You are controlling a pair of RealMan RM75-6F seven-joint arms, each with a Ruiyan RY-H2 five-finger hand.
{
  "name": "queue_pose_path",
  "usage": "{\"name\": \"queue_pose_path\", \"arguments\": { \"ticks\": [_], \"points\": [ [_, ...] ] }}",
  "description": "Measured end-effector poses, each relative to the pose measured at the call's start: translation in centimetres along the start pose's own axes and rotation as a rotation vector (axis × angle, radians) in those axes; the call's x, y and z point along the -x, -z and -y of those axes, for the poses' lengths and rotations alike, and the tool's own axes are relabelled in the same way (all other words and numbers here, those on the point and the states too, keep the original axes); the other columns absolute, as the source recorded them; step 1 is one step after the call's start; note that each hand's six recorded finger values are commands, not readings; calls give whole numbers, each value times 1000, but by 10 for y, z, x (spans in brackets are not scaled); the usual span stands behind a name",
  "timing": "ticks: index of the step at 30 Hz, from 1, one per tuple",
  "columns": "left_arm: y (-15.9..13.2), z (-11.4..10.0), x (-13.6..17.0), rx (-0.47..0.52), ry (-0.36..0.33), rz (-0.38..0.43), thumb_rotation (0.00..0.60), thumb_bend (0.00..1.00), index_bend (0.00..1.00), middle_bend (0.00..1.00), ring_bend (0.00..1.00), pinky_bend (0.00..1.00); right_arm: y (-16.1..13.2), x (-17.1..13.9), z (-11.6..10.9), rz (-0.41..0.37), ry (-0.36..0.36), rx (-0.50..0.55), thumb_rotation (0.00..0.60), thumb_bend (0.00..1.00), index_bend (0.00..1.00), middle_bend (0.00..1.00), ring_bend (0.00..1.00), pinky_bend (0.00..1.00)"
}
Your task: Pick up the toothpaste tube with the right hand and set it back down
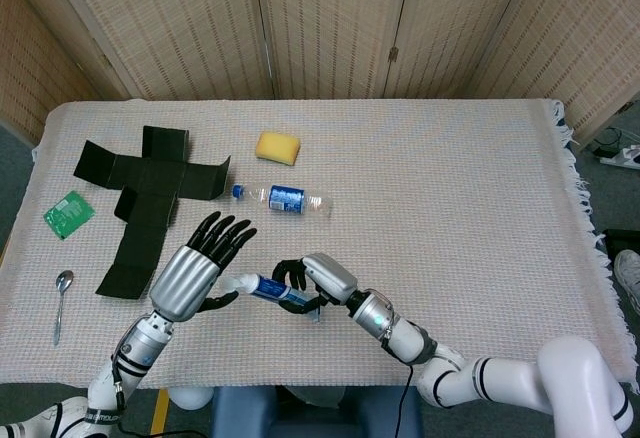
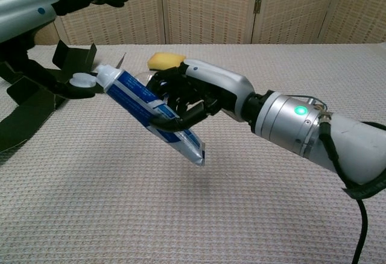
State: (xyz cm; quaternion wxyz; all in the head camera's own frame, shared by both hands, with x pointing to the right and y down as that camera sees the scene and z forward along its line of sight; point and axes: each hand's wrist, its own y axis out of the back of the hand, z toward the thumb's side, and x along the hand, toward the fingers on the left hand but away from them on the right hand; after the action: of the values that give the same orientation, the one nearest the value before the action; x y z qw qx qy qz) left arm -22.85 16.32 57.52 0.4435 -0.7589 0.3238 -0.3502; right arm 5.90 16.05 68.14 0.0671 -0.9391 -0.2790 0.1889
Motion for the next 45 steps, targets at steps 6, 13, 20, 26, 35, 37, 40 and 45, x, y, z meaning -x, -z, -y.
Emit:
{"name": "queue_pose_path", "arguments": {
  "ticks": [6,13,20,26,35,37,40,45],
  "points": [
    [-4,0,-4,-10,-9,10,600,224,2,103,91,0,-1,-1,4,5,-17,-19,600,696,770,684,708,595],
    [-4,-5,-2,-22,-12,13,600,233,5,103,91,0,5,-1,6,35,-41,-65,600,695,770,684,711,599],
    [-5,-11,-2,11,-13,15,600,261,15,103,92,0,7,-1,7,49,-39,-91,600,696,769,684,710,600],
    [-1,-20,0,137,1,-3,600,277,28,103,88,0,6,-1,1,41,1,-61,600,696,770,684,709,599],
    [-7,-26,-3,441,45,-13,134,140,94,103,64,0,-12,7,11,1,-2,-48,600,695,770,684,710,600],
    [-11,-23,-5,457,65,-3,54,133,94,103,64,0,-16,8,13,-4,-1,-47,600,696,772,686,713,600],
    [-15,-18,-8,447,81,6,0,129,87,103,64,0,-22,11,16,-9,8,-43,600,695,777,688,715,602],
    [-20,-5,-13,421,118,0,0,129,66,103,55,0,-31,13,22,-21,15,-33,600,696,779,691,717,604]
  ]
}}
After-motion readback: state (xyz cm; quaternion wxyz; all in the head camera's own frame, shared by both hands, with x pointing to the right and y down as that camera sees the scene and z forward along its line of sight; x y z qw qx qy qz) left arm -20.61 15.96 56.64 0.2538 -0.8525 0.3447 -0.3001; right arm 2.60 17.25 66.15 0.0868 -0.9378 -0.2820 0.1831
